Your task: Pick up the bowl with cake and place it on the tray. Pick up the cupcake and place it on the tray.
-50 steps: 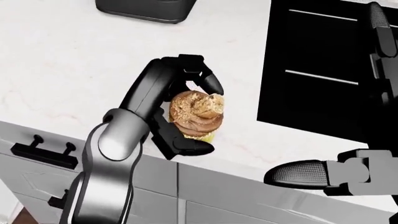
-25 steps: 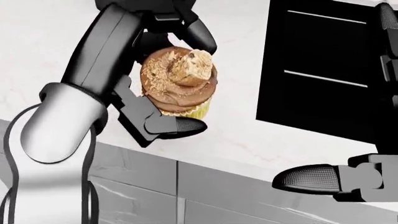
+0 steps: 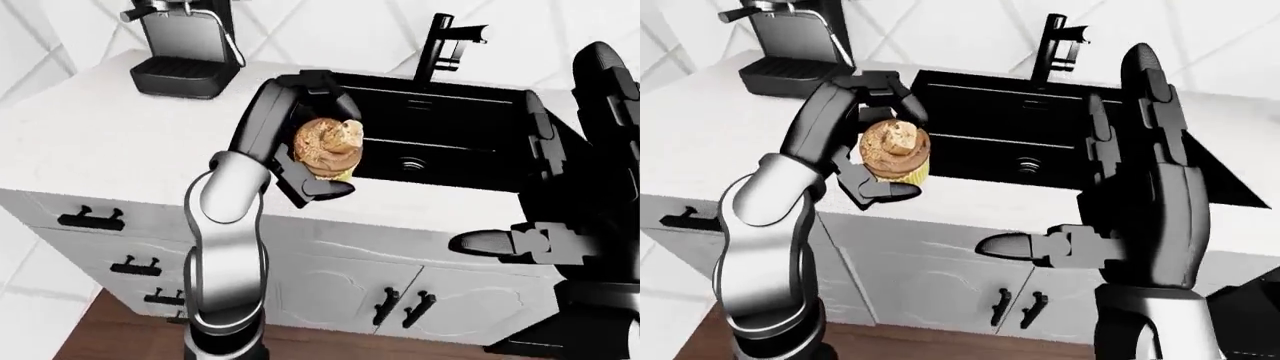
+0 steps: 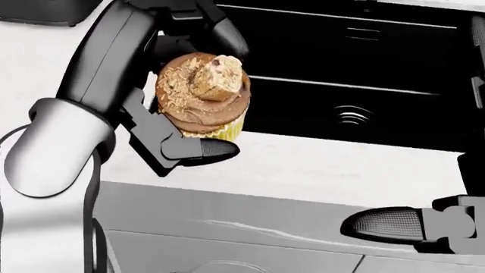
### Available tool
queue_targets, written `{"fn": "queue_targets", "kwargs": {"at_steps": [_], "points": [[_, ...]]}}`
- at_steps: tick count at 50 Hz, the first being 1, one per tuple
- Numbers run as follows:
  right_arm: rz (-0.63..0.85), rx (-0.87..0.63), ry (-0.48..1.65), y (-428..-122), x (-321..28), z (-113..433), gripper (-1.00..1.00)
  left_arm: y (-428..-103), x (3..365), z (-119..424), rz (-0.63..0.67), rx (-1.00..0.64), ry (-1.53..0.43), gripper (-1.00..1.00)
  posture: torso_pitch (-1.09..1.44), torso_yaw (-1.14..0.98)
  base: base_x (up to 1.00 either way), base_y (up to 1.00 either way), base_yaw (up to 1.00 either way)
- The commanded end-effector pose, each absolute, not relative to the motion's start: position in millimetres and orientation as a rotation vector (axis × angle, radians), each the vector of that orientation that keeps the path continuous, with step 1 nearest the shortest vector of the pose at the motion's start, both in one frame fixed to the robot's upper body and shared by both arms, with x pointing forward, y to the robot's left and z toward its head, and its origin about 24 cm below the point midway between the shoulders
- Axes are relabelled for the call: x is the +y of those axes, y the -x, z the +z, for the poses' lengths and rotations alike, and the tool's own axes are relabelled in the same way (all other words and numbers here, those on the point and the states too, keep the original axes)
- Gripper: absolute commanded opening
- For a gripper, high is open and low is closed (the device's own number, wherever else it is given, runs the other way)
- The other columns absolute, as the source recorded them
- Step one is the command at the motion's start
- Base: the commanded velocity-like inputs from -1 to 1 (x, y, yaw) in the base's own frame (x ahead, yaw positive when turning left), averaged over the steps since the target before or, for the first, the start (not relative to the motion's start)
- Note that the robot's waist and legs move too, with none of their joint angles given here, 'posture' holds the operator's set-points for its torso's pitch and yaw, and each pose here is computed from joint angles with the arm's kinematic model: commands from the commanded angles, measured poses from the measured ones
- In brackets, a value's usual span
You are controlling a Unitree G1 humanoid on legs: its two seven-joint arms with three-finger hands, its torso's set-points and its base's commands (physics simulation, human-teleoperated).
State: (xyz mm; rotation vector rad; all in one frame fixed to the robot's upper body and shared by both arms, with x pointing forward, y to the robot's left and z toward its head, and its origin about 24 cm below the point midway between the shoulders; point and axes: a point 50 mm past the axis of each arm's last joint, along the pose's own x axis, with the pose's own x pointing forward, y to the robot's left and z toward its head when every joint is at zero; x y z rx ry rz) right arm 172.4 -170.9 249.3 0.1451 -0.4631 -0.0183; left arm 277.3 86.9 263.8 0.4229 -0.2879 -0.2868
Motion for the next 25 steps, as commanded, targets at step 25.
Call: {"fn": "queue_targets", "kwargs": {"at_steps": [25], "points": [[0.014,-0.515,-0.110,-171.7,-165.4,252.5,1.00,-274.2,93.6,273.4,-0.263,-0.360,-0.420,-1.00,0.00,0.00,-0.06,-0.07,-0.32]]}}
